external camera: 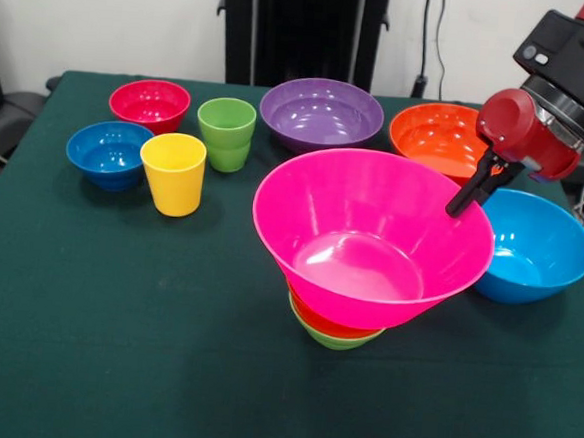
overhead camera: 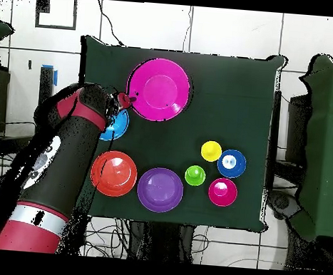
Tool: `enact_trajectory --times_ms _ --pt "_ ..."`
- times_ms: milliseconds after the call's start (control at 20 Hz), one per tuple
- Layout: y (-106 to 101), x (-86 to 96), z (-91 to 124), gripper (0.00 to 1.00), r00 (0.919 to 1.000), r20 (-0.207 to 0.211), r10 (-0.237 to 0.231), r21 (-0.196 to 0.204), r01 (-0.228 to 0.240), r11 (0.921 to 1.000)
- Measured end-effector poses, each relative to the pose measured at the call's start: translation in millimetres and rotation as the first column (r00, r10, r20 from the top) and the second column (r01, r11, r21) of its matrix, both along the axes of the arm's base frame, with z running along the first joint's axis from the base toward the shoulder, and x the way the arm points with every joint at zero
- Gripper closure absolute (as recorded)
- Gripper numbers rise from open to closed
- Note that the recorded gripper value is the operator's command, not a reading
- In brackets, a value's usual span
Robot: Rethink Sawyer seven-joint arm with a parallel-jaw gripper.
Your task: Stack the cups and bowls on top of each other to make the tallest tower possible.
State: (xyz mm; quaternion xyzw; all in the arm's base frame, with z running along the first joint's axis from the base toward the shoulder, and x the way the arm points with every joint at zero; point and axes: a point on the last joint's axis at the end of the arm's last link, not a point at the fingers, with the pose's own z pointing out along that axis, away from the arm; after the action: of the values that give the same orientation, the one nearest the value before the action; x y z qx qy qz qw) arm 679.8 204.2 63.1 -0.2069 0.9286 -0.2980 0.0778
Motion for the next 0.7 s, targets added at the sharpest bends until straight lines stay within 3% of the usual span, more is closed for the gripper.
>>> enact_trajectory --times_ms 700 --pt "-1.9 6.7 5.2 1.0 0.9999 0.013 -0.002 0.004 0.002 1.0"
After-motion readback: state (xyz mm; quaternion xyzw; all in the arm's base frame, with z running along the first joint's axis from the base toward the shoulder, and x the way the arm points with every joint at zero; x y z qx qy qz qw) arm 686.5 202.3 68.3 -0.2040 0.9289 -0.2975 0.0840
